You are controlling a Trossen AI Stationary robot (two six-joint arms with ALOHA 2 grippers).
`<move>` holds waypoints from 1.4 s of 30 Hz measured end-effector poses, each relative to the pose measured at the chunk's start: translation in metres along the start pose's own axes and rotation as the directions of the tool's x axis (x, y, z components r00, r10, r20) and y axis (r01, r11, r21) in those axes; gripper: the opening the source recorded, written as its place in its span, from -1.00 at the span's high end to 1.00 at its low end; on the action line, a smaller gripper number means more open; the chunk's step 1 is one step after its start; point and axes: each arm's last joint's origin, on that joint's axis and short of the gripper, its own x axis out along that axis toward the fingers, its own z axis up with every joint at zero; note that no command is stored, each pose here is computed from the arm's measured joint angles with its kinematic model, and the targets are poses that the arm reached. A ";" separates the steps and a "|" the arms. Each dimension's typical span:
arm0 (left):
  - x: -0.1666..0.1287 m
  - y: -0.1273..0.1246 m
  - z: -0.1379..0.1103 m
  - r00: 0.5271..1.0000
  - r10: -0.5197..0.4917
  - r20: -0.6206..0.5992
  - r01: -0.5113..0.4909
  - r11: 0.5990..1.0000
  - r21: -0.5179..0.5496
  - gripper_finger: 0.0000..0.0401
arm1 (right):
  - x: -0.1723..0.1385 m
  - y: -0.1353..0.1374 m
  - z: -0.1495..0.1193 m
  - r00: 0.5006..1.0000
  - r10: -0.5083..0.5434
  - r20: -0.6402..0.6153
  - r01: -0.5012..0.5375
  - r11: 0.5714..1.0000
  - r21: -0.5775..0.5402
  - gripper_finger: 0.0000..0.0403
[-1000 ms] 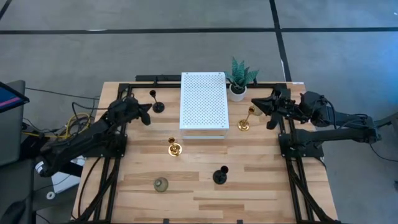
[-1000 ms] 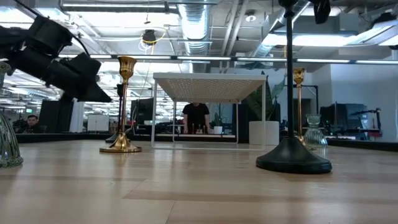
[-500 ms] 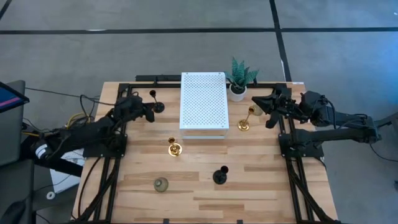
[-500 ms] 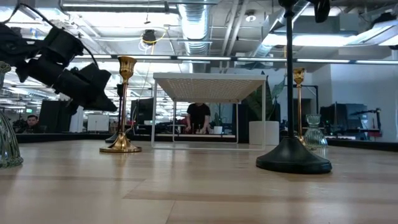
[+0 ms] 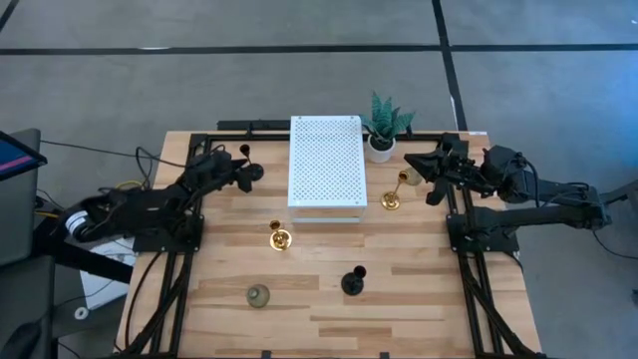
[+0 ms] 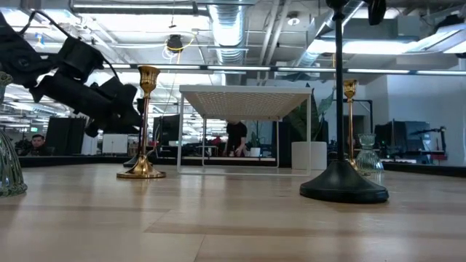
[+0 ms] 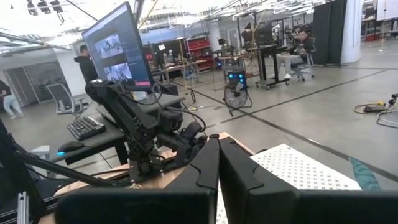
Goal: Pick & Place candle stick holders
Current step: Put the top black candle holder on the shelf
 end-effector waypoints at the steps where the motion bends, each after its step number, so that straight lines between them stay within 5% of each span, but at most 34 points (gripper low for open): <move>1: 0.000 0.000 0.000 1.000 0.007 0.001 -0.007 1.000 0.000 -0.09 | 0.000 0.000 0.000 1.000 0.000 0.000 0.000 1.000 0.000 1.00; 11: 0.001 0.002 0.000 0.999 0.048 0.010 -0.048 0.998 0.038 -0.20 | 0.000 0.000 0.000 1.000 0.002 -0.001 -0.002 1.000 0.000 1.00; 21: -0.001 -0.002 0.016 0.982 0.042 0.184 -0.048 0.998 0.030 -0.20 | 0.000 0.000 0.000 1.000 0.001 0.000 -0.001 1.000 0.000 1.00; 32: 0.006 0.002 0.009 0.981 0.121 0.153 -0.125 0.992 0.019 -0.19 | 0.000 0.000 0.000 1.000 0.002 0.002 -0.002 1.000 0.000 1.00; 36: 0.010 0.002 0.008 0.980 0.116 0.161 -0.119 0.993 0.011 -0.02 | 0.000 0.000 0.000 1.000 0.002 0.003 -0.002 1.000 0.000 1.00; 42: 0.012 0.002 0.008 0.978 0.109 0.180 -0.112 0.994 0.009 0.49 | 0.000 0.000 0.000 1.000 0.002 0.003 -0.002 1.000 0.000 1.00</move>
